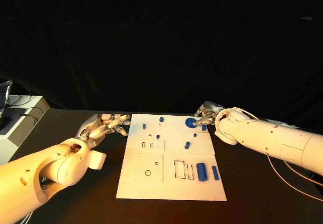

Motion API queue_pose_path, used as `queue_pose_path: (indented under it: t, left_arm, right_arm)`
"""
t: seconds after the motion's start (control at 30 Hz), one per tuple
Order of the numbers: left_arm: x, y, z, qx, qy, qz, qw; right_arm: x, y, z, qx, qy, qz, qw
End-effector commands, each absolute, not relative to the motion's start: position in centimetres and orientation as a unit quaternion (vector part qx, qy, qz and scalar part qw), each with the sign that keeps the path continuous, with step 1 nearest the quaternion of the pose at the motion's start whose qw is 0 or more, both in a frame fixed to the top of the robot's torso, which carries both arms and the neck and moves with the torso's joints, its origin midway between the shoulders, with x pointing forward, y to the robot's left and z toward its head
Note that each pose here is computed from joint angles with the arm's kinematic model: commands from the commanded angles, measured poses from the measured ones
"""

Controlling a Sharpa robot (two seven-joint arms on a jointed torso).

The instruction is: Assemble the parts on the task board

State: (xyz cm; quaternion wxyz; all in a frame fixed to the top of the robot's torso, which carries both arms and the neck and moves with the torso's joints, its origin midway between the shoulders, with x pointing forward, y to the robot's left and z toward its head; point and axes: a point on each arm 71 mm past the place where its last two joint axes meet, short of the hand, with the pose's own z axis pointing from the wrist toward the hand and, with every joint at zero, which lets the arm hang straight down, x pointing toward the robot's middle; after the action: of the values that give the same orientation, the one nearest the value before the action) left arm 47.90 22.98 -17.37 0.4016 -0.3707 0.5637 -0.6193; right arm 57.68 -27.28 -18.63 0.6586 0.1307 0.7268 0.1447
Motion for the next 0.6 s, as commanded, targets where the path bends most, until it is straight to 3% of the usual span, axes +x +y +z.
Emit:
queue_pose_path:
  t: [0.03, 0.6]
  left_arm:
    - [47.87, 22.74, -17.28, -0.364, 0.563, -0.625, 0.400]
    - [47.94, 22.85, -17.36, -0.367, 0.564, -0.620, 0.403]
  right_arm:
    - [57.73, -26.99, -18.96, 0.132, 0.737, 0.142, 0.647]
    - [58.12, -26.37, -19.46, 0.131, 0.752, 0.138, 0.631]
